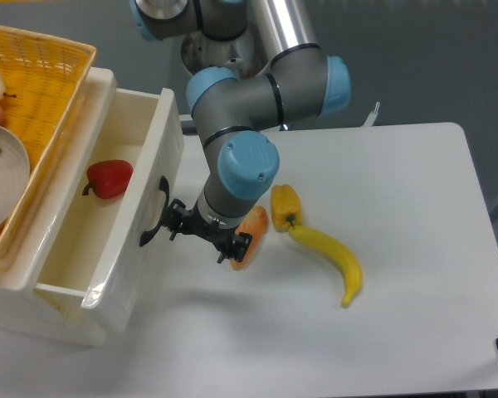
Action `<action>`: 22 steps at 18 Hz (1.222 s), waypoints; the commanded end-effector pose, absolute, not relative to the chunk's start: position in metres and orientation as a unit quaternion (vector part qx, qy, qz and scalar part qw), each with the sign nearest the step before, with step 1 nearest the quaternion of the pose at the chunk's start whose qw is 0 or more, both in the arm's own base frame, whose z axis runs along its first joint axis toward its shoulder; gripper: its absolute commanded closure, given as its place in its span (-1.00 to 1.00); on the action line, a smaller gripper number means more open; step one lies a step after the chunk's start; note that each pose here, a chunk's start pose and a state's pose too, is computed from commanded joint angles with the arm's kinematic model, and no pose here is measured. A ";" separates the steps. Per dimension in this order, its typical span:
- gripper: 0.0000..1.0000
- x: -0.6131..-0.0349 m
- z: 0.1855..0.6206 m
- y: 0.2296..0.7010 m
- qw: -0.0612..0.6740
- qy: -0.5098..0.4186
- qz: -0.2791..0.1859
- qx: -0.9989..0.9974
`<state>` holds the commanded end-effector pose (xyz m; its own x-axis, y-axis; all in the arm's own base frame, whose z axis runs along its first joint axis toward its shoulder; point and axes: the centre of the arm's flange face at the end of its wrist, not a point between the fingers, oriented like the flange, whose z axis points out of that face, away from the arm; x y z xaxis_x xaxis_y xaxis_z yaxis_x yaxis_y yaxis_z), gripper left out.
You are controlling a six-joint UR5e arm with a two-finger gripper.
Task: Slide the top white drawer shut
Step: 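Push the open white drawer inward into the cabinet with the gripper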
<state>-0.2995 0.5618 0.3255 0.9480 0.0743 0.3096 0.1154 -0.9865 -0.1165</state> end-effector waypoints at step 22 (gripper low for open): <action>-1.00 -0.269 0.331 0.576 0.067 -0.022 -0.152 -0.986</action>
<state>-0.2689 0.5756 0.3313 0.9527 0.0223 0.3032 0.0630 -0.9901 -0.1251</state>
